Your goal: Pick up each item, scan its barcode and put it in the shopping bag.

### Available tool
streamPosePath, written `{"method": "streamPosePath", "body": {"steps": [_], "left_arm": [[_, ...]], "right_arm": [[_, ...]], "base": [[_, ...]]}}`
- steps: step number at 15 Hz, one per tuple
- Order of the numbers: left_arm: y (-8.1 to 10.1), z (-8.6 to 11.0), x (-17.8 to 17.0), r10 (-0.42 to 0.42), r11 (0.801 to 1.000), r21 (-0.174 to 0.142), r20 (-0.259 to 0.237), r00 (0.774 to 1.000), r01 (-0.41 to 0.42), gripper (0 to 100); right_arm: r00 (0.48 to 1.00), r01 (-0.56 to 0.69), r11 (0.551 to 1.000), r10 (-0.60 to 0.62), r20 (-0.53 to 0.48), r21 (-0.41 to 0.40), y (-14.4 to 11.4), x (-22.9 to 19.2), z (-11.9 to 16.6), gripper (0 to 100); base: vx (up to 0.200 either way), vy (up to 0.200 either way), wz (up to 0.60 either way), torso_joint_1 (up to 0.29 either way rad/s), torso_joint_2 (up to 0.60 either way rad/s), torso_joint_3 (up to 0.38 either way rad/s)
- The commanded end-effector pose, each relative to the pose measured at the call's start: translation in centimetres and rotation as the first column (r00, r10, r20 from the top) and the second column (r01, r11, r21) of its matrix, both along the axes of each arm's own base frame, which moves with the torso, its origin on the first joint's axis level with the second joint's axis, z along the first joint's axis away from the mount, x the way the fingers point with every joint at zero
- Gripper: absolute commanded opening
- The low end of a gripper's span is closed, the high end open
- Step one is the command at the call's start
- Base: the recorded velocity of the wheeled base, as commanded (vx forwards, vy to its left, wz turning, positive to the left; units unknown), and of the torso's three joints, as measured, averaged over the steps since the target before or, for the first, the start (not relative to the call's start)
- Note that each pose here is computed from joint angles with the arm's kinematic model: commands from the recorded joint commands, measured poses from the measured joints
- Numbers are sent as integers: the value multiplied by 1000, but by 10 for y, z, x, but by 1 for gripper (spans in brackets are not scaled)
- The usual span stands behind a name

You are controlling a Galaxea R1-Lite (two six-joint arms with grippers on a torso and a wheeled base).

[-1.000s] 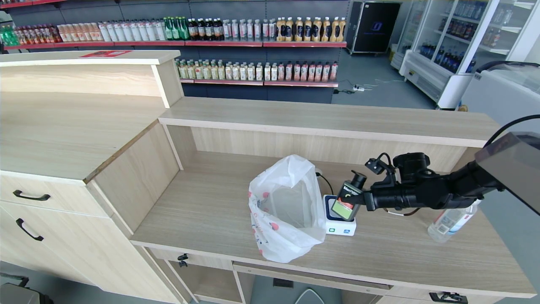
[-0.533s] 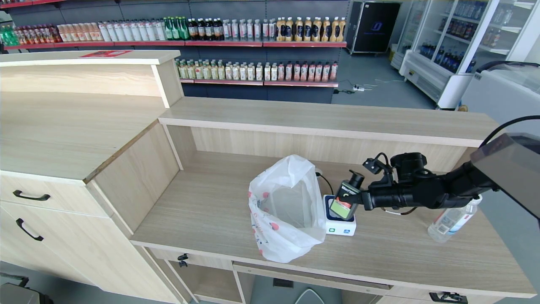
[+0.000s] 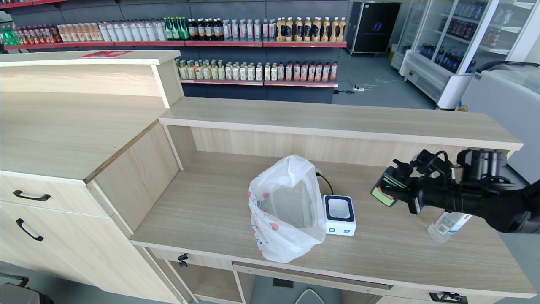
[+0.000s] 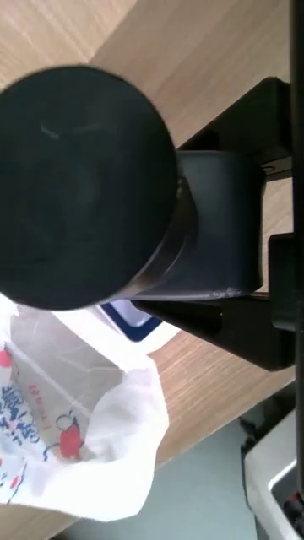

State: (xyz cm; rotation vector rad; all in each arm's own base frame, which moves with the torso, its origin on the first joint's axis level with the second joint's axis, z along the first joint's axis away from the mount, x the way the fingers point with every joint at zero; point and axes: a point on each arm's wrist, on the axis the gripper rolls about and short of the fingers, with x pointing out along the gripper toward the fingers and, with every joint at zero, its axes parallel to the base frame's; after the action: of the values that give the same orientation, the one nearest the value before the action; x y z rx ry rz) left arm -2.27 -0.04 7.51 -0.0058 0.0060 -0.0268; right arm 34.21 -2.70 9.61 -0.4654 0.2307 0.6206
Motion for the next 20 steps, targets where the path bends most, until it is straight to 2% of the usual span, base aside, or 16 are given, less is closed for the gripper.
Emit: {"method": "streamPosePath", "body": {"steps": [1, 5, 9, 11, 12, 14, 15, 16, 20], "left_arm": [[0, 0, 0, 1, 1000, 0, 0, 1000, -1, 100], [0, 0, 0, 1, 1000, 0, 0, 1000, -1, 100], [0, 0, 0, 1, 1000, 0, 0, 1000, -1, 100], [0, 0, 0, 1, 1000, 0, 0, 1000, -1, 100], [0, 0, 0, 1, 1000, 0, 0, 1000, -1, 100], [0, 0, 0, -1, 1000, 0, 1, 1000, 1, 100], [0, 0, 0, 1, 1000, 0, 0, 1000, -1, 100], [0, 0, 0, 1, 1000, 0, 0, 1000, -1, 100], [0, 0, 0, 1, 1000, 0, 0, 1000, -1, 100]], "right_arm": [[985, 135, 978, -116, 124, -157, -42, -49, 14, 0], [967, 168, 968, -126, 221, -184, -42, -70, 43, 0], [966, 188, 969, -152, 208, -163, -28, -69, 49, 0], [944, 279, 960, -270, 190, -23, 14, -54, 63, 0], [939, 299, 954, -295, 178, 6, 30, -47, 64, 0], [952, 270, 962, -273, 136, 39, 47, -32, 55, 0], [966, 241, 967, -247, 78, 76, 62, -19, 38, 0], [969, 233, 969, -239, 62, 83, 67, -9, 29, 0], [968, 249, 967, -247, -43, 53, 67, 16, -16, 0]], "base": [[0, 0, 0, 0, 0, 0], [0, 0, 0, 0, 0, 0], [0, 0, 600, 4, 1, 6], [0, 0, 600, 0, 2, -2], [0, 0, 600, -2, 2, 2], [0, 0, 300, 4, 4, -4], [0, 0, 0, 0, 0, 0], [0, 0, 0, 0, 0, 0], [0, 0, 0, 0, 0, 0]]}}
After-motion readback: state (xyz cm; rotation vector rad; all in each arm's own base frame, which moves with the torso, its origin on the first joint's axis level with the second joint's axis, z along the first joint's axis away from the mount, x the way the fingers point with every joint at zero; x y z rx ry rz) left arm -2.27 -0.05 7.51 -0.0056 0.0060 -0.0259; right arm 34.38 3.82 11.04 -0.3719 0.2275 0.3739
